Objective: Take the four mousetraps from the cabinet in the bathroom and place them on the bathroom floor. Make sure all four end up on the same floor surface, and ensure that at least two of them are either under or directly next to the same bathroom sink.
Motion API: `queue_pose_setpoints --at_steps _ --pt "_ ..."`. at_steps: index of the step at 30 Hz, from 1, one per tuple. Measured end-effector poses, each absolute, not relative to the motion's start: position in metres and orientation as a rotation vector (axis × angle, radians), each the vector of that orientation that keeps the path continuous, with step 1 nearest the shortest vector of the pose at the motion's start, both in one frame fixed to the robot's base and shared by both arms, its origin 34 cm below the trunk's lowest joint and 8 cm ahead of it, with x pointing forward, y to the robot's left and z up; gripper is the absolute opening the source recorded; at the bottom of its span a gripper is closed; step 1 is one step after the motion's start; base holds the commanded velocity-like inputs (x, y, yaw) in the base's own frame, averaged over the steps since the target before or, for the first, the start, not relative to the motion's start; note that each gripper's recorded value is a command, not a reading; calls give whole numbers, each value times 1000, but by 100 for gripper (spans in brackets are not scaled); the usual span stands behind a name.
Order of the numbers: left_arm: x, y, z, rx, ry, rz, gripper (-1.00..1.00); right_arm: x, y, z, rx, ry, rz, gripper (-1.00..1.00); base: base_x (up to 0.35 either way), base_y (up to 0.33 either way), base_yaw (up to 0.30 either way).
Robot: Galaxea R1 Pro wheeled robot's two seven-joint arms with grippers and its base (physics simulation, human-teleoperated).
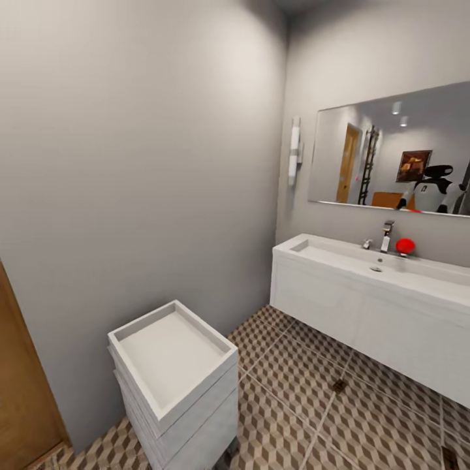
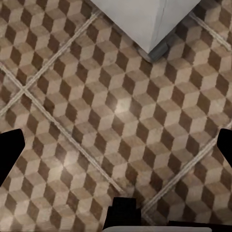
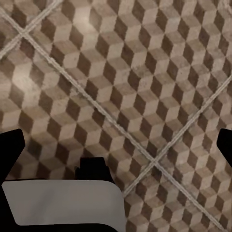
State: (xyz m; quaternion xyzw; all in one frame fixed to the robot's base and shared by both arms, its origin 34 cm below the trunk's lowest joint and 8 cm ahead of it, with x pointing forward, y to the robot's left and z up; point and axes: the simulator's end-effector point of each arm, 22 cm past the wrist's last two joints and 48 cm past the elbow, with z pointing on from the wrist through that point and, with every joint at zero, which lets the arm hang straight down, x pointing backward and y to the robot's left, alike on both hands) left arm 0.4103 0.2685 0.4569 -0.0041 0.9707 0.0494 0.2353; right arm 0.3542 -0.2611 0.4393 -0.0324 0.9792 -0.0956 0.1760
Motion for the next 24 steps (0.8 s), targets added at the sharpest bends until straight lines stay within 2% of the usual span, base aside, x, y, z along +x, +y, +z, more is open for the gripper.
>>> queue_pose_setpoints --at_steps 24 --pt "410 272 457 -17 2663 148 100 353 -260 439 -90 2776 -269 100 0 0 286"
